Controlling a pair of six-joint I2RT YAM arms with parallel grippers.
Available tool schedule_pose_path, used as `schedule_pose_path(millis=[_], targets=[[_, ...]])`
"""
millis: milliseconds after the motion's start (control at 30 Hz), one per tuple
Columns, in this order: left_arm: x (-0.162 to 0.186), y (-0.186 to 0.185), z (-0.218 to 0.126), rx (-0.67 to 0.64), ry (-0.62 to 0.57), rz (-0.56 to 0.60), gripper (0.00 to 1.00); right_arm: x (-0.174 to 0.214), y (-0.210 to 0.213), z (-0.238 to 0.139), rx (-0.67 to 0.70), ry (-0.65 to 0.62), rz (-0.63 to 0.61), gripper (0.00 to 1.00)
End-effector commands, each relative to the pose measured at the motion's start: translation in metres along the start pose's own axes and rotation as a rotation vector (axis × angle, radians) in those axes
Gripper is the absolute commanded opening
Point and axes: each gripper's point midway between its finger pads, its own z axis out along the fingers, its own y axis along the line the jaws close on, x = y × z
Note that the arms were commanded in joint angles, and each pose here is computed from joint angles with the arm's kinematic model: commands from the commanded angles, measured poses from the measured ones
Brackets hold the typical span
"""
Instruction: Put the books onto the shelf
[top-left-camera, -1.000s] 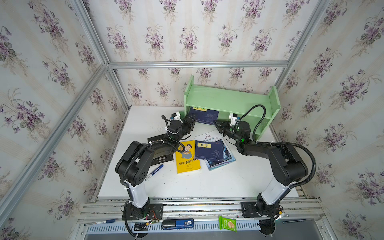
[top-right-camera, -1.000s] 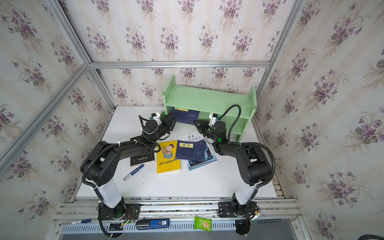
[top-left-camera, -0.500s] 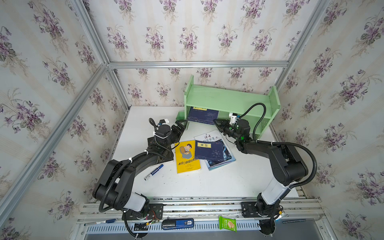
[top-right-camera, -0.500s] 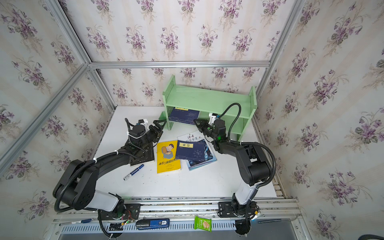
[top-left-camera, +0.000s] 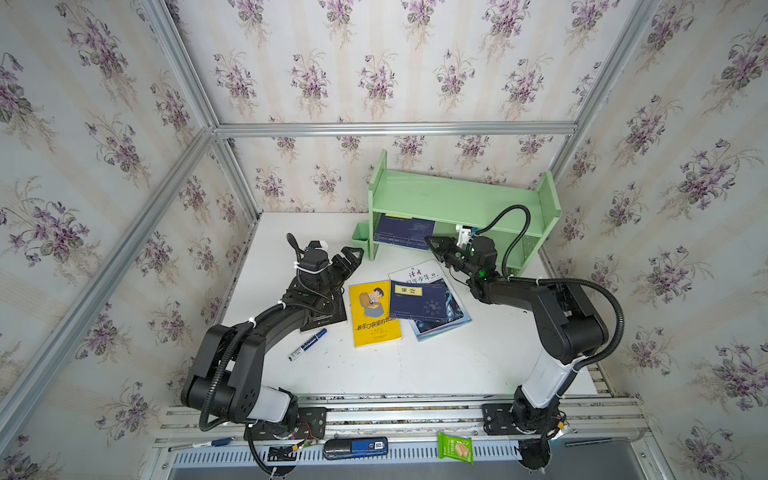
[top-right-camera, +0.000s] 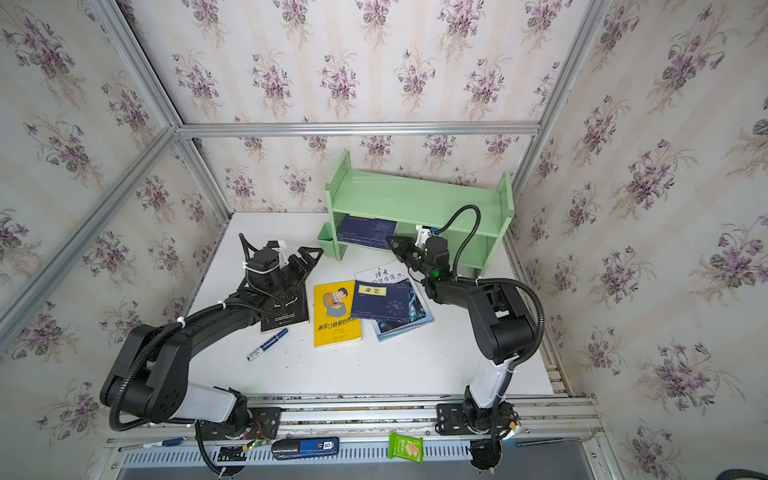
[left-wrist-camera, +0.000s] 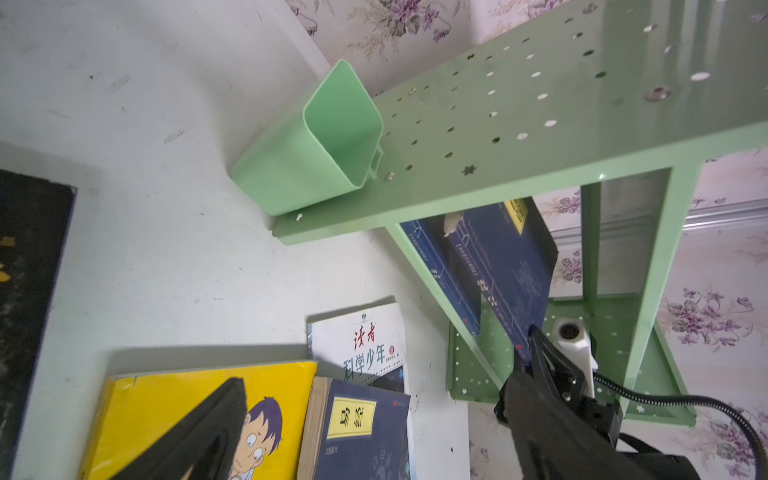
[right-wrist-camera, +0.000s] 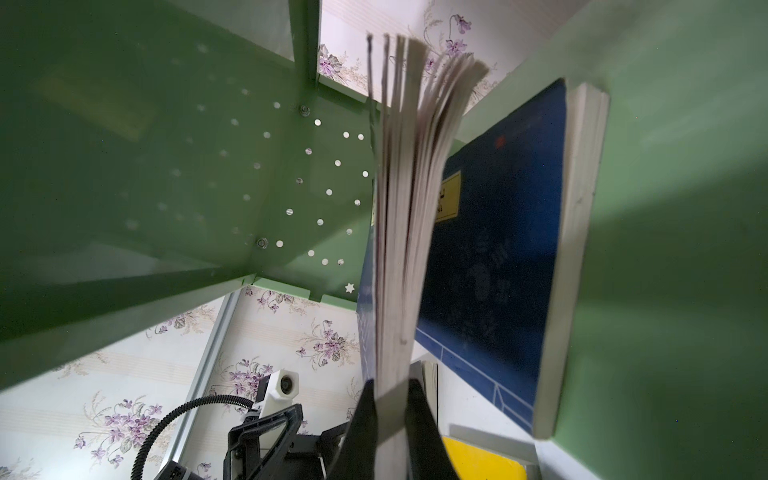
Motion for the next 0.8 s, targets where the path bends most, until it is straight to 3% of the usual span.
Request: schedule_pose_path(millis=[0,767], targets=[[0.003,0.008,0.001,-0.014,0.017,0.023,0.99,-0.010,0.021,0.003,-0.076,-0.023,-0.051,0.10],[0.011,0.020,0.016,-0.032,0.066,0.002,0.99,-0.016,0.017,0.003,-0.057,-0.060,-0.081,0.11]])
